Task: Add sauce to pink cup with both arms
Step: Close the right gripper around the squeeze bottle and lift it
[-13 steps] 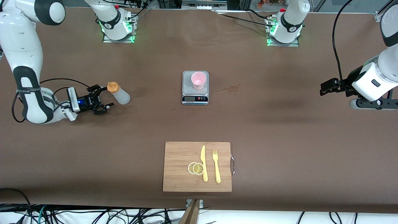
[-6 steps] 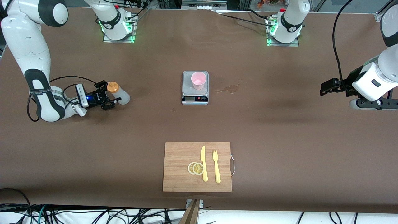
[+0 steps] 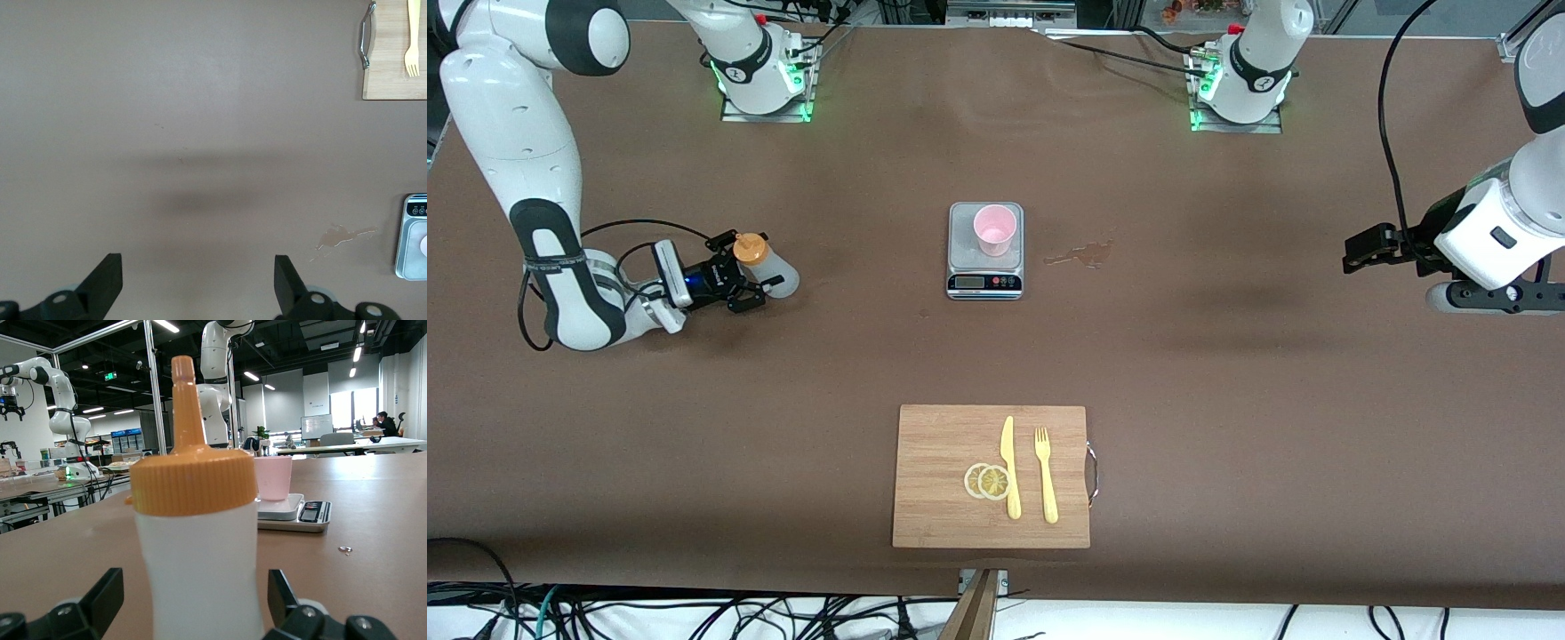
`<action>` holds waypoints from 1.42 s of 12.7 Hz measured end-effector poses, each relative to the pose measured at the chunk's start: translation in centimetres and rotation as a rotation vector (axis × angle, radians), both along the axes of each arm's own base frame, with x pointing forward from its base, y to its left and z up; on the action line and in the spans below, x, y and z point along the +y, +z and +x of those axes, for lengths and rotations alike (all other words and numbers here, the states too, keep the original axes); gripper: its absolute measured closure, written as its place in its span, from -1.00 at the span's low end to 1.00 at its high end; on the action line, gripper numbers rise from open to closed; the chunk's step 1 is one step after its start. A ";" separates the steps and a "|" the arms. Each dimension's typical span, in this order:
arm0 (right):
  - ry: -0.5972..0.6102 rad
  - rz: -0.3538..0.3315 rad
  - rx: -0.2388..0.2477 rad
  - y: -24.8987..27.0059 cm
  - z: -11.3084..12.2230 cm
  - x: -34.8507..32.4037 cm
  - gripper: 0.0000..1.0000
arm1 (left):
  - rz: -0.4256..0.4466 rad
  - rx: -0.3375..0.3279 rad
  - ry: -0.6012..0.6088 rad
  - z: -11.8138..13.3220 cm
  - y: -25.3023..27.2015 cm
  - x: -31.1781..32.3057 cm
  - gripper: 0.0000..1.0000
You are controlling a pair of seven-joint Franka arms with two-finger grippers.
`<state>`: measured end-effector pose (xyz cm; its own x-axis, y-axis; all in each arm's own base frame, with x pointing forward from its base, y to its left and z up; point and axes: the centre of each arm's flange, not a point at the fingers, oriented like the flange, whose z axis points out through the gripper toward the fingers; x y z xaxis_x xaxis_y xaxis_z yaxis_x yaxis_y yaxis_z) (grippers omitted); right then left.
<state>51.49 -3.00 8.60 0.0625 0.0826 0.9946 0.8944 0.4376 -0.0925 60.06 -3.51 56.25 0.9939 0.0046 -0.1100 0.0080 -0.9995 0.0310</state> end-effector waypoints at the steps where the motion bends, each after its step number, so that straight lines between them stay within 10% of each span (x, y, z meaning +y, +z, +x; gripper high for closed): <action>1: 0.001 0.000 0.000 0.0 0.0 0.0 -0.68 | 0.000 0.000 0.000 0.0 0.0 0.0 -1.00; 6: 0.000 0.002 0.000 0.2 0.1 -0.2 0.37 | 0.000 -0.002 0.000 0.0 0.1 0.0 -1.00; 18: 0.045 -0.145 0.073 8.8 4.1 3.0 0.46 | 0.000 -0.003 0.000 0.0 0.1 0.0 -1.00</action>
<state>55.56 -0.03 17.39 0.1271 0.2294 0.9650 0.8628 0.4544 -0.2217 60.07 -3.51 56.38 0.9942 0.0046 -0.1073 0.0079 -0.9995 0.0311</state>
